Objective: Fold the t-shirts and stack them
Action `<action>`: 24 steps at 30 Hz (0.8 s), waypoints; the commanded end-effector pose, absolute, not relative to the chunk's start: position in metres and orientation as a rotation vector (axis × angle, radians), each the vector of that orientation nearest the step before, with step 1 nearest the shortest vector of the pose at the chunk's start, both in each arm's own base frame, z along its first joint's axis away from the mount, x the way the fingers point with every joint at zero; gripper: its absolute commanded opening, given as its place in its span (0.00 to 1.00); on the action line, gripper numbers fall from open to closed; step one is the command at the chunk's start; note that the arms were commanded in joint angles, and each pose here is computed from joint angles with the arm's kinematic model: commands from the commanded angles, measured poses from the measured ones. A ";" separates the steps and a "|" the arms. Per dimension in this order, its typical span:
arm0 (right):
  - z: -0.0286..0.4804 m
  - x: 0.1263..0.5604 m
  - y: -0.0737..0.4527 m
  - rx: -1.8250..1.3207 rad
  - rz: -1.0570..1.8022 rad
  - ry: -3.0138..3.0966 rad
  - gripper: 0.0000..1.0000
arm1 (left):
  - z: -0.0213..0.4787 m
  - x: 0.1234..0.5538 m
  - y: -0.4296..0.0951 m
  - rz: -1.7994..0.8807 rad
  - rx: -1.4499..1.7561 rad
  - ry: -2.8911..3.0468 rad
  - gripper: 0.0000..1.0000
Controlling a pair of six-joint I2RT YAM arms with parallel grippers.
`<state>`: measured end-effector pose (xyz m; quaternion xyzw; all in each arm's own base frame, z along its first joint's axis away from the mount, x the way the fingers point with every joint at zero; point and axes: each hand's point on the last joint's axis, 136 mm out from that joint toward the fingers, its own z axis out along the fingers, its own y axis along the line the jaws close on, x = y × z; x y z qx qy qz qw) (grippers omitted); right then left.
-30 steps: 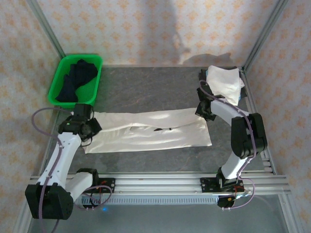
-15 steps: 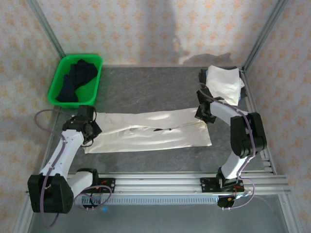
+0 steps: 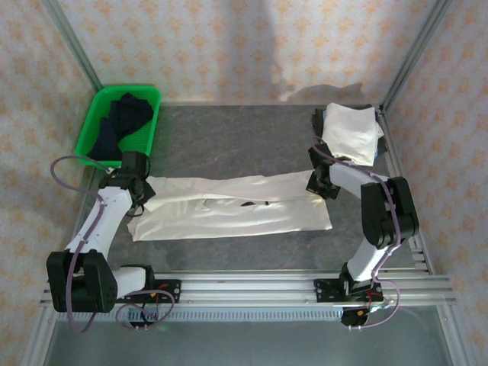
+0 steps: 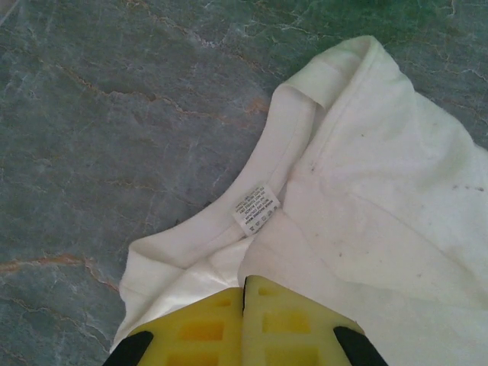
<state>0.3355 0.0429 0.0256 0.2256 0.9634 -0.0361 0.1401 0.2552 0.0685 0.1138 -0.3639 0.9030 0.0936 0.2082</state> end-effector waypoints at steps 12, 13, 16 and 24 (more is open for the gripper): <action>0.068 0.329 0.028 0.591 -0.203 2.741 0.21 | 0.108 0.230 0.071 0.308 -1.064 2.553 0.34; 0.073 0.329 0.032 0.584 -0.176 2.727 0.22 | 0.111 0.229 0.070 0.295 -1.058 2.554 0.33; 0.080 0.328 0.060 0.540 -0.022 2.696 0.24 | 0.121 0.238 0.060 0.177 -1.016 2.516 0.41; 0.037 0.323 0.117 0.511 0.223 2.764 0.25 | 0.101 0.330 -0.024 -0.101 -0.624 2.693 0.49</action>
